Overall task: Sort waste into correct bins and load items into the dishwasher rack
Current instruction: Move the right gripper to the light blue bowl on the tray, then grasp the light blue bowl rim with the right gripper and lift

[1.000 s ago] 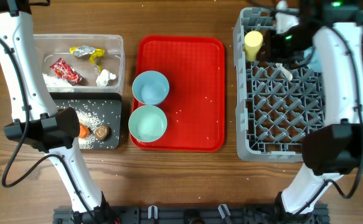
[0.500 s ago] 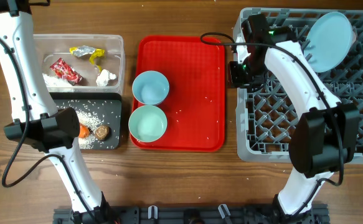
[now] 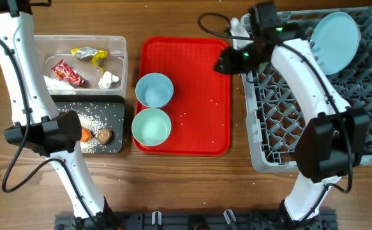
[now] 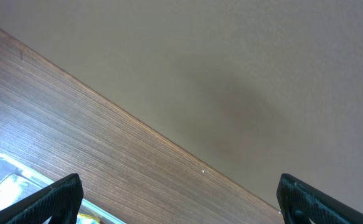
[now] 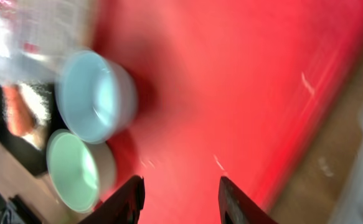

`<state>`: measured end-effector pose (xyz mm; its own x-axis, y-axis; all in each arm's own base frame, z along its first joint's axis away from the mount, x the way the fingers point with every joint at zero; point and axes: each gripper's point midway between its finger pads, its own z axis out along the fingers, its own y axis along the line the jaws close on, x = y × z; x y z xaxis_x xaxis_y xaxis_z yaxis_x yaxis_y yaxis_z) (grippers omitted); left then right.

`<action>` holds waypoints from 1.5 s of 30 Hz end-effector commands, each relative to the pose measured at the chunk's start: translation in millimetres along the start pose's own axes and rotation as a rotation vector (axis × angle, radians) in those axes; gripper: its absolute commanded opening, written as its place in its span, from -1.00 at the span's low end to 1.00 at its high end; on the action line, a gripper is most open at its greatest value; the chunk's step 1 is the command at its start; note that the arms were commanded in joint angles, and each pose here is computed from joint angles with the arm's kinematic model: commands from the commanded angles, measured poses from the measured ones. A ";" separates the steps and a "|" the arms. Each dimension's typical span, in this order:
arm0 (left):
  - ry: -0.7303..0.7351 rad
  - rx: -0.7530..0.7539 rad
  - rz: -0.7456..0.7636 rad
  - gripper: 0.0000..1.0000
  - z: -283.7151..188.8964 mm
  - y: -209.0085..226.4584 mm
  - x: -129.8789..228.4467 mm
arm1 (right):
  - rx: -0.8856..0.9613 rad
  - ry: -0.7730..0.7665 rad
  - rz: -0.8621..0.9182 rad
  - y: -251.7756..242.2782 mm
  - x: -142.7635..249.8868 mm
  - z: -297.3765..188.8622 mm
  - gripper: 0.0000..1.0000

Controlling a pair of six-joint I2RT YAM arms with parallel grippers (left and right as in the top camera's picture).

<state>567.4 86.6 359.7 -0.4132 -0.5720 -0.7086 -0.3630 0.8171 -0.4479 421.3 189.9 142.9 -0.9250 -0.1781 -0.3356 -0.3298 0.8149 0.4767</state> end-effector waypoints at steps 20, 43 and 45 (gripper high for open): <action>0.007 -0.006 -0.011 1.00 3.9 5.0 0.6 | 0.189 -0.004 -0.189 66.9 11.0 149.6 0.02; 0.007 -0.006 -0.010 1.00 3.9 5.0 0.6 | 0.189 0.064 -0.055 64.3 35.4 168.2 -0.79; 0.007 -0.006 -0.010 1.00 3.9 5.0 0.6 | 0.188 0.064 -0.055 64.4 35.4 168.2 -0.90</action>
<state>567.4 86.6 359.7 -0.4132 -0.5720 -0.7086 -0.3630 0.8171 -0.4479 405.7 327.1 37.1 -0.9098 -0.2510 -0.3304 -0.3511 0.8902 0.2904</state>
